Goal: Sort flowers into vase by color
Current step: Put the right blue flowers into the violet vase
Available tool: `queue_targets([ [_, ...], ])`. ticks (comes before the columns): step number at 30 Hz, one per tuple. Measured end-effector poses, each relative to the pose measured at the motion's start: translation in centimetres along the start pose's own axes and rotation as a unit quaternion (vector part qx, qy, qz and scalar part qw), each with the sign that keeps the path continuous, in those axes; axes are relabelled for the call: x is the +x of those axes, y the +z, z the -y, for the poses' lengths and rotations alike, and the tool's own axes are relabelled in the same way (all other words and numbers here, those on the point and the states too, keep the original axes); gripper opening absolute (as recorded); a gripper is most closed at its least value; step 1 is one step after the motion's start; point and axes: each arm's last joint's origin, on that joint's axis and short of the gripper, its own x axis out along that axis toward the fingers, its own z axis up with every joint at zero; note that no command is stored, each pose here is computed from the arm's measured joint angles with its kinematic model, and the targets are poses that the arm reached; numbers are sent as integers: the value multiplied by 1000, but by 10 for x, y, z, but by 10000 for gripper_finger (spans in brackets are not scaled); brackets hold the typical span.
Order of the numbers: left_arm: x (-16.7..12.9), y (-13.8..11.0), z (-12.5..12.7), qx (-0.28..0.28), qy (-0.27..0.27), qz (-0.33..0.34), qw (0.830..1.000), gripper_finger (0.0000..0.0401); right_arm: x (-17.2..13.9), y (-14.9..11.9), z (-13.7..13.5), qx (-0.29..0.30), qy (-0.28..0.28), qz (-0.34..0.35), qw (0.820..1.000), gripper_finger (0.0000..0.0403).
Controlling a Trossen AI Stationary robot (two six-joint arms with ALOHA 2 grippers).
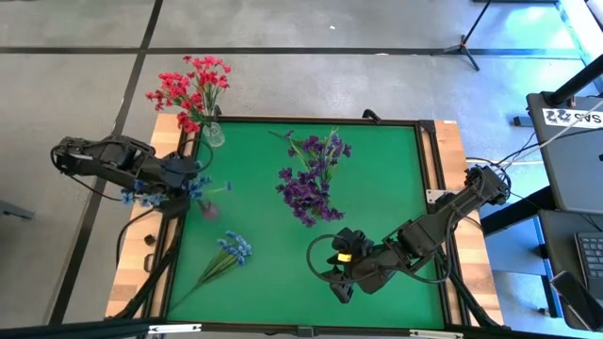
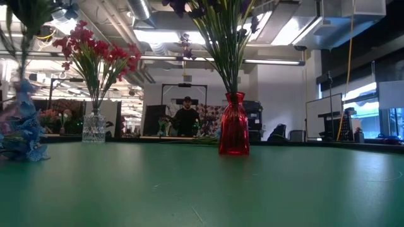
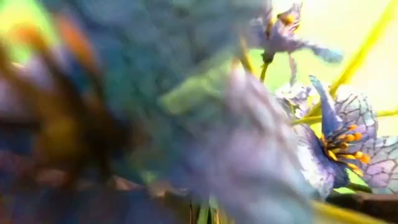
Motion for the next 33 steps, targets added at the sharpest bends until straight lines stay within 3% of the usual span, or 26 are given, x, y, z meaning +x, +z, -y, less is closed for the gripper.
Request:
queue_targets([
  [12,0,2,1,-31,2,11,999,110,0,0,1,-5,-3,-1,1000,230],
  [20,6,9,0,-130,1,-22,991,139,0,0,1,-7,-3,-1,1000,230],
  [29,12,18,-4,-146,53,-10,988,160,0,-1,0,-8,2,-9,1000,230],
  [33,12,17,-2,-155,4,-48,987,165,0,-1,0,-8,3,-10,1000,230],
])
